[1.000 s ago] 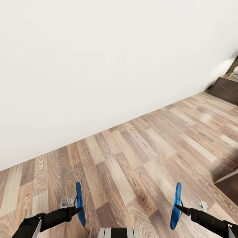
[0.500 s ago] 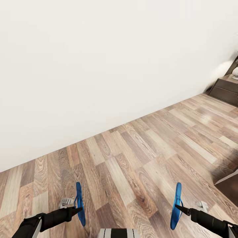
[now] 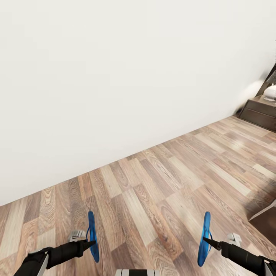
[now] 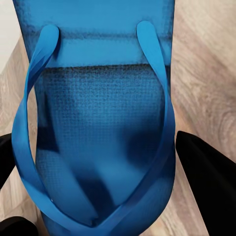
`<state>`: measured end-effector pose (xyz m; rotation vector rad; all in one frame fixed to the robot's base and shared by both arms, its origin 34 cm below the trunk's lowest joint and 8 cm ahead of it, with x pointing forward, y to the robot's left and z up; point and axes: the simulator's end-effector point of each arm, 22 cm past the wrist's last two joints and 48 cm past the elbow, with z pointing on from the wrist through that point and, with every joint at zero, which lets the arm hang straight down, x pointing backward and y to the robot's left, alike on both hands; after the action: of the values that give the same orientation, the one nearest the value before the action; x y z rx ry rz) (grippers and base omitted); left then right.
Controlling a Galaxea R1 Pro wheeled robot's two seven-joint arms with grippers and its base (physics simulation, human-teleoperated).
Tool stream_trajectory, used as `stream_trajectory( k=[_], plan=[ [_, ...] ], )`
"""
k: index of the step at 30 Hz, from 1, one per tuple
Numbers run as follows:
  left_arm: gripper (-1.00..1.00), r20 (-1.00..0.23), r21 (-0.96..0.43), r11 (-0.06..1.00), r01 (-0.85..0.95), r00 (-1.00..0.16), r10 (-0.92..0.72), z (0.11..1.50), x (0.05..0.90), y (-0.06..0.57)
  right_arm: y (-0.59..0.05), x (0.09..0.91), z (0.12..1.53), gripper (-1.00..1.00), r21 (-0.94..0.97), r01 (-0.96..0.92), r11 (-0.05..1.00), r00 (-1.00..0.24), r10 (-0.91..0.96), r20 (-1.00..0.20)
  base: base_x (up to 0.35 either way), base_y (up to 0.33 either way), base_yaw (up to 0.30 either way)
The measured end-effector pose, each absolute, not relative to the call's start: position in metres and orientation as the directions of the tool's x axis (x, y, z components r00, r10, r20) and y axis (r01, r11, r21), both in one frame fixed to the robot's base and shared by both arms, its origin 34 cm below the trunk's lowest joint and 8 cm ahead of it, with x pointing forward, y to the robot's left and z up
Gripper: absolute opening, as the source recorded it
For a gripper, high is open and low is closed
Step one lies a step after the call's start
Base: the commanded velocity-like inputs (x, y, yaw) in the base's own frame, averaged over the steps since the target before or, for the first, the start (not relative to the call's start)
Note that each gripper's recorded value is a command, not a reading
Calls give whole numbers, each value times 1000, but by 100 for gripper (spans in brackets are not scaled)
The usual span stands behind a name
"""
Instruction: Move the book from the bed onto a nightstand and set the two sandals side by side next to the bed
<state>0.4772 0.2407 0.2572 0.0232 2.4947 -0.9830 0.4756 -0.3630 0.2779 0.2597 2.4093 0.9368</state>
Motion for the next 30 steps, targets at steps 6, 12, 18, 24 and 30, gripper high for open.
stream_trajectory(
  k=[6,12,18,24,30],
  plan=[
    [-100,-441,-639,745,194,-885,-147,268,483,241,-363,481,288,-100,671,-31,740,-827,359,-433,0,0,0],
    [-100,-461,-636,743,209,-875,-148,278,488,241,-363,486,299,-100,670,-47,741,-816,359,-453,0,0,0],
    [-100,-482,-630,744,225,-864,-147,289,493,241,-363,491,309,-100,668,-63,742,-804,358,-474,0,0,0],
    [-100,-504,-621,747,240,-851,-145,299,499,241,-363,496,320,-100,666,-79,742,-793,358,-494,0,0,0],
    [-100,-525,-615,746,256,-839,-145,310,504,241,-363,500,330,-100,664,-96,742,-781,357,-512,0,0,0]
  ],
)
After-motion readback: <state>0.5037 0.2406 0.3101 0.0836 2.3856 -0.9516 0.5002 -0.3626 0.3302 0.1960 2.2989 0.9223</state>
